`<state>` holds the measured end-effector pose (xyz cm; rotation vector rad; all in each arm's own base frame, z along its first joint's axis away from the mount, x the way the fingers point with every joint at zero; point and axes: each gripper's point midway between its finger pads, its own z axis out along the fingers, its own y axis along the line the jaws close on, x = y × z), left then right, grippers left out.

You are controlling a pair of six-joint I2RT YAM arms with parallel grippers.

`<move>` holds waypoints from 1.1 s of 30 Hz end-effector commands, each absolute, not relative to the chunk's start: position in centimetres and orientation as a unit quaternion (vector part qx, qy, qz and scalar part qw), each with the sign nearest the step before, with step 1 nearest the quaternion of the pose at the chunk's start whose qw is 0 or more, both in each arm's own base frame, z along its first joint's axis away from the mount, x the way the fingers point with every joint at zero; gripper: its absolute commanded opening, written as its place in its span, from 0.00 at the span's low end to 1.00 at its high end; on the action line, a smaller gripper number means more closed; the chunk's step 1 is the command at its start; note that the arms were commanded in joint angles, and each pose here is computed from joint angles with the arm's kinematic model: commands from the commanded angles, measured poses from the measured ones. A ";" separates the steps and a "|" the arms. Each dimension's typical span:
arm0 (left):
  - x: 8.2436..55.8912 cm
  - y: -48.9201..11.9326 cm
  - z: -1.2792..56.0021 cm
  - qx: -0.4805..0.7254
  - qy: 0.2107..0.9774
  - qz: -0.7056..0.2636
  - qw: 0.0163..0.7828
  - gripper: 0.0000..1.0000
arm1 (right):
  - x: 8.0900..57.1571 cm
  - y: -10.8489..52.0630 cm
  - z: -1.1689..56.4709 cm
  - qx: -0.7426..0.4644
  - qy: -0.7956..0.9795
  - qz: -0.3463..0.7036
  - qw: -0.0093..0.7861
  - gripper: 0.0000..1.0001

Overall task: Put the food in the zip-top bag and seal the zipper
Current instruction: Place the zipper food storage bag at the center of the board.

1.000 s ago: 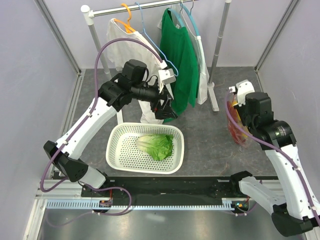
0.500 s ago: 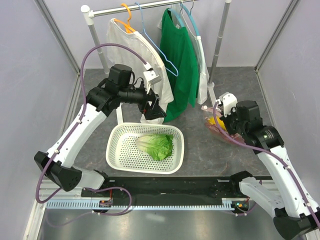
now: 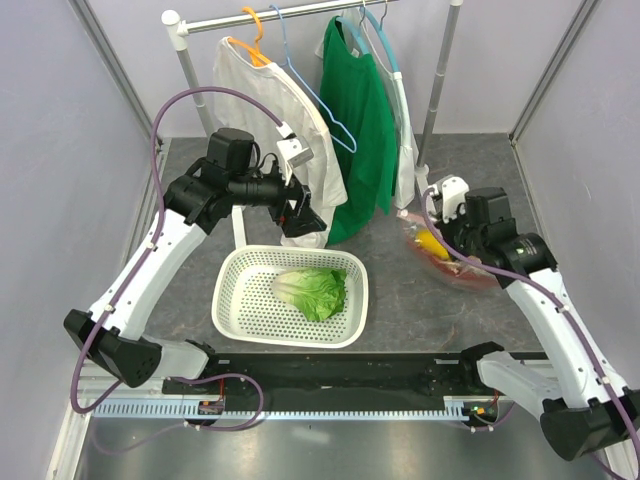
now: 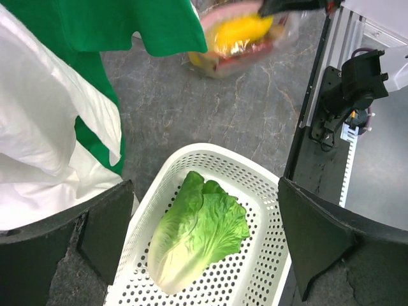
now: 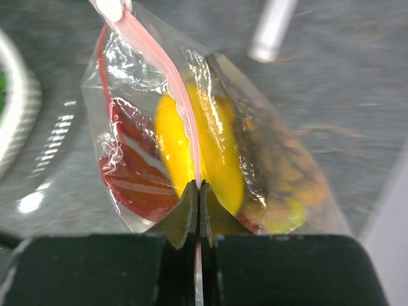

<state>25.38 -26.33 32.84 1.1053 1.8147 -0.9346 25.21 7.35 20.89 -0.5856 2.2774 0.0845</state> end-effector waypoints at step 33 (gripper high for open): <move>25.8 -26.3 34.7 0.436 0.698 -0.368 0.432 1.00 | 41.9 -11.5 36.4 -0.326 0.737 -0.276 0.524 0.00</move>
